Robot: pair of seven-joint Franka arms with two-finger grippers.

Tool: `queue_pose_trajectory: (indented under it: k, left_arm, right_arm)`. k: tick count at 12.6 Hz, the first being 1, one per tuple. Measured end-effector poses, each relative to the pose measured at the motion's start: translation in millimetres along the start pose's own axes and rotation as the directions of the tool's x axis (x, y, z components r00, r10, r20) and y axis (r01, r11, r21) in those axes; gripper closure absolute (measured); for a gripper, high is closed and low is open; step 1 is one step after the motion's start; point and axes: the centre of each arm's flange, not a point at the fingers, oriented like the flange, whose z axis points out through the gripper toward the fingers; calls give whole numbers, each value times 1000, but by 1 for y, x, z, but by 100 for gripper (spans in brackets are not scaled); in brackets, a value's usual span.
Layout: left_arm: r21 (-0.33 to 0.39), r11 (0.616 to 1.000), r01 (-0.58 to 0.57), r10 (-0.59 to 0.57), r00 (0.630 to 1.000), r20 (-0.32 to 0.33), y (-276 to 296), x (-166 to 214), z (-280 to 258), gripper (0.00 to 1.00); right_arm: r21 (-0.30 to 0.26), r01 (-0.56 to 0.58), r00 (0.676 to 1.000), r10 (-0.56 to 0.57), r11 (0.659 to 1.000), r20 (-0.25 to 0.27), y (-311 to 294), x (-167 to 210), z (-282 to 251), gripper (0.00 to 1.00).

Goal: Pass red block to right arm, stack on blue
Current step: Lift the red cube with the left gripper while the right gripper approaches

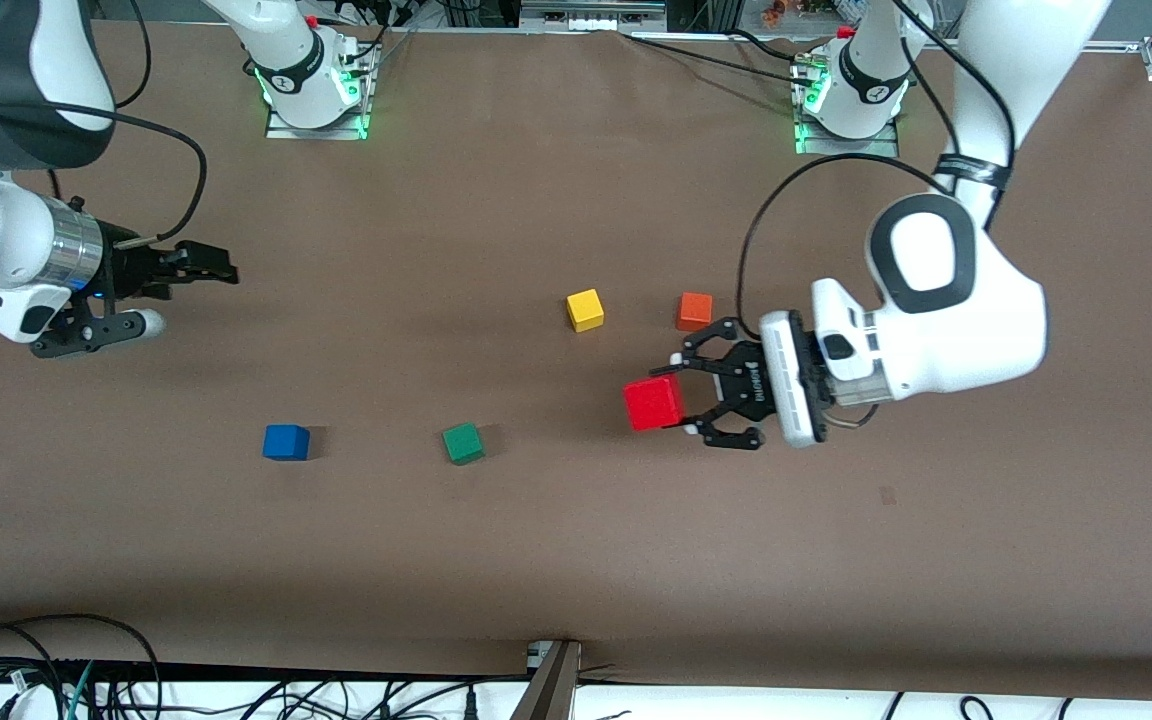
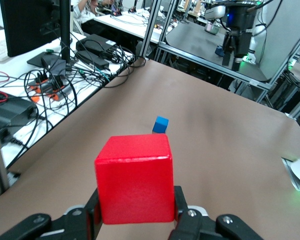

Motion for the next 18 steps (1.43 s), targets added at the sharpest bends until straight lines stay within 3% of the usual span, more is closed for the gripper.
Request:
queue_pose_trajectory:
  k: [2,4,6,9,11,14,16,18]
  left_arm:
    - [-12,1000,3,-4,999,-35,12,10,20,44]
    - [-13,1000,-14,13,999,-52,19,22,25,44]
    - [-18,999,-38,37,997,-61,28,35,31,44]
    - [35,997,-68,70,995,-70,49,50,59,44]
    - [41,996,-79,82,994,-73,59,54,83,44]
    - [38,996,-86,89,992,-86,59,59,95,44]
    - [49,994,-93,98,990,-100,65,66,99,44]
    - [44,996,-81,86,990,-116,71,69,106,44]
  right_arm:
    - [171,-15,1000,18,985,-17,-15,4,-2,0]
    - [353,-79,996,86,932,-4,-17,12,2,0]
    - [520,-139,989,144,843,31,-10,25,10,0]
    - [706,-205,977,191,678,100,-6,42,21,0]
    - [796,-249,965,214,552,153,-9,54,28,0]
    - [874,-267,958,213,406,193,-16,67,34,0]
    - [902,-279,953,209,328,219,-23,75,38,0]
    - [916,-292,947,214,275,238,-27,84,48,0]
